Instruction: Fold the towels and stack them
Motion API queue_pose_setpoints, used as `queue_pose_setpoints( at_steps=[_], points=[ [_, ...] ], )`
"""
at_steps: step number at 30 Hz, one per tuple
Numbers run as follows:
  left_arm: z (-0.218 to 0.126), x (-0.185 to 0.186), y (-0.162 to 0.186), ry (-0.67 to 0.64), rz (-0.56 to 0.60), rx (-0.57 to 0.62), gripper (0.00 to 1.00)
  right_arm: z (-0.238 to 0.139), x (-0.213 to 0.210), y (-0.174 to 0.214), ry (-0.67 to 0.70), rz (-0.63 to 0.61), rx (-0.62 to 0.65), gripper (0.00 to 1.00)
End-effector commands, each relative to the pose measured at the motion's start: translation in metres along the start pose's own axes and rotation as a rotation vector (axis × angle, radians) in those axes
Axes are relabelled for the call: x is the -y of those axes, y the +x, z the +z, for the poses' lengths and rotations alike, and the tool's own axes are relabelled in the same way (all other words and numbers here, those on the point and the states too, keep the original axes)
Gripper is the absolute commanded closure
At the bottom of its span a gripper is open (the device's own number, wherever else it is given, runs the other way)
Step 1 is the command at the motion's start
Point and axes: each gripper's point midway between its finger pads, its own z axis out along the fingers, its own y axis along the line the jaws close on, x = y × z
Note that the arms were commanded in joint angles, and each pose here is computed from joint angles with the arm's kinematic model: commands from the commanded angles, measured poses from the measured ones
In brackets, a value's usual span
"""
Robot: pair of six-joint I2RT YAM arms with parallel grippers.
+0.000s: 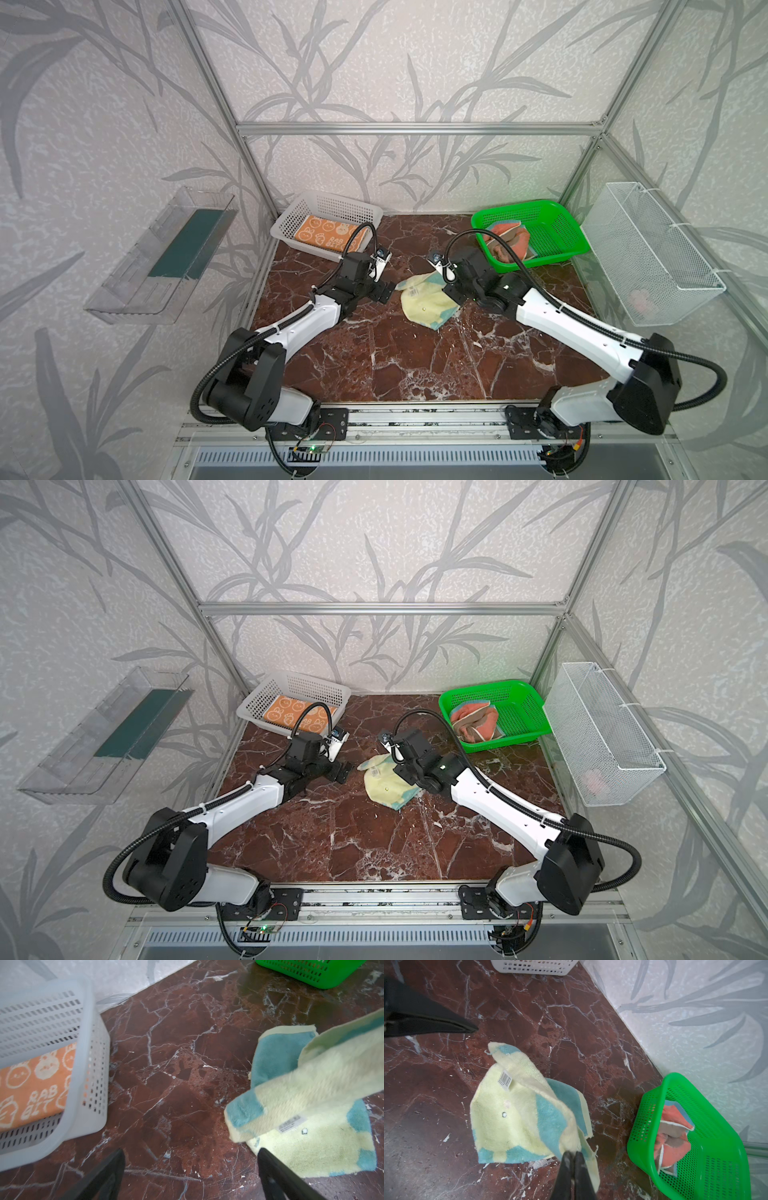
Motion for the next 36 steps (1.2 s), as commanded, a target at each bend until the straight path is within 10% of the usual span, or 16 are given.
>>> queue_pose_setpoints(
  at_steps=[1,12,26,36],
  points=[
    [0.002,0.017,-0.021,0.084,0.113,0.069,0.01,-0.017,0.015,-0.013,0.010,0.047,0.090,1.00],
    [0.013,0.037,-0.023,0.122,0.365,0.119,0.02,-0.014,0.012,-0.003,0.000,0.025,0.083,1.00],
    [0.009,-0.025,-0.045,-0.113,0.103,0.188,0.04,-0.016,-0.067,-0.014,-0.325,-0.071,0.107,1.00],
    [0.008,-0.026,-0.035,-0.098,0.257,0.173,0.04,-0.018,-0.142,0.064,-0.577,0.063,-0.122,1.00]
  ],
)
